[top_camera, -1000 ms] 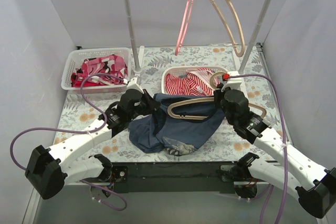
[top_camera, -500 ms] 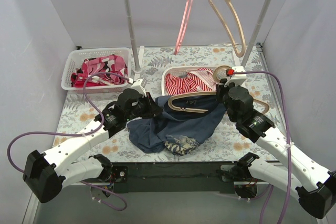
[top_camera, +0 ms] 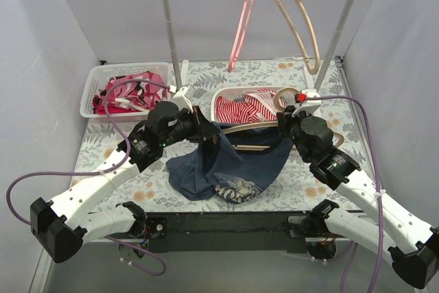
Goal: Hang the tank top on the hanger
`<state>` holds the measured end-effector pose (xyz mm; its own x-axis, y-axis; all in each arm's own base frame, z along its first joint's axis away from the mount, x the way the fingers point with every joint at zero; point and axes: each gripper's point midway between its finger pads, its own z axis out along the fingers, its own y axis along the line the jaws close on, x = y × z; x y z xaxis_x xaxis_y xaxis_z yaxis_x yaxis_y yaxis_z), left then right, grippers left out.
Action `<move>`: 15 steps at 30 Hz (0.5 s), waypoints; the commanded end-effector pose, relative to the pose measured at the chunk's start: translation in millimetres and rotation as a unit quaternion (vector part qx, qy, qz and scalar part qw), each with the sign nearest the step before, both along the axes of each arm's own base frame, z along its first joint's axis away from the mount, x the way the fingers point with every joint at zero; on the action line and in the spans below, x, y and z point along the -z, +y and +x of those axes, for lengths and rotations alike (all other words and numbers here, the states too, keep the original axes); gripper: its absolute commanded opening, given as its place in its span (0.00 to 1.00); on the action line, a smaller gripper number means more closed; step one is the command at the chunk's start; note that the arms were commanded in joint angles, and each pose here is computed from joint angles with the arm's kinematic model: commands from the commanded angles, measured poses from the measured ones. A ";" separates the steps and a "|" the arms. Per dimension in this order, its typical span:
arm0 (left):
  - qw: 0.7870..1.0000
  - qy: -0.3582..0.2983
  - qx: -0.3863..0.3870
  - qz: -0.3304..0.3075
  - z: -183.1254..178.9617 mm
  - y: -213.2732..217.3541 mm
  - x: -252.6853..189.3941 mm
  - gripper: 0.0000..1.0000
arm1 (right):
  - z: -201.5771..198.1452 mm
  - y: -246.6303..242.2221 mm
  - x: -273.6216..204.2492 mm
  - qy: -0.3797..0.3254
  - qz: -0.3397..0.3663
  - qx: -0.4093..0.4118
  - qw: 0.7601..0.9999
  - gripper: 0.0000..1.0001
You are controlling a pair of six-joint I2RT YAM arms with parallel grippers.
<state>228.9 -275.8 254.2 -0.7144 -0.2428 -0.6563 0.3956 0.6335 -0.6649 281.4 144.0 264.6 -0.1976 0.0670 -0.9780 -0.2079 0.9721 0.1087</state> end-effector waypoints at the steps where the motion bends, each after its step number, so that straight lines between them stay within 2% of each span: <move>1: 0.998 -0.045 0.020 -0.038 2.2 -8.1 -53.2 0.00 | -6.1 22.9 -19.4 -0.031 0.061 -0.042 0.997 0.01; 7: 0.996 -0.065 0.026 -0.049 3.1 -10.4 -79.4 0.00 | -11.9 46.8 -11.1 -0.020 0.083 -0.083 0.993 0.01; 10: 0.995 -0.081 0.015 -0.054 2.6 -4.0 -83.4 0.04 | -13.5 53.2 -11.4 -0.015 0.093 -0.096 0.991 0.01; 14: 0.997 -0.067 -0.011 -0.022 1.0 12.3 -57.4 0.17 | -14.5 47.5 -12.7 -0.013 0.107 -0.080 0.991 0.01; 15: 0.998 -0.055 -0.017 -0.009 0.2 16.4 -44.7 0.31 | -16.4 44.0 -16.9 -0.019 0.113 -0.077 0.990 0.01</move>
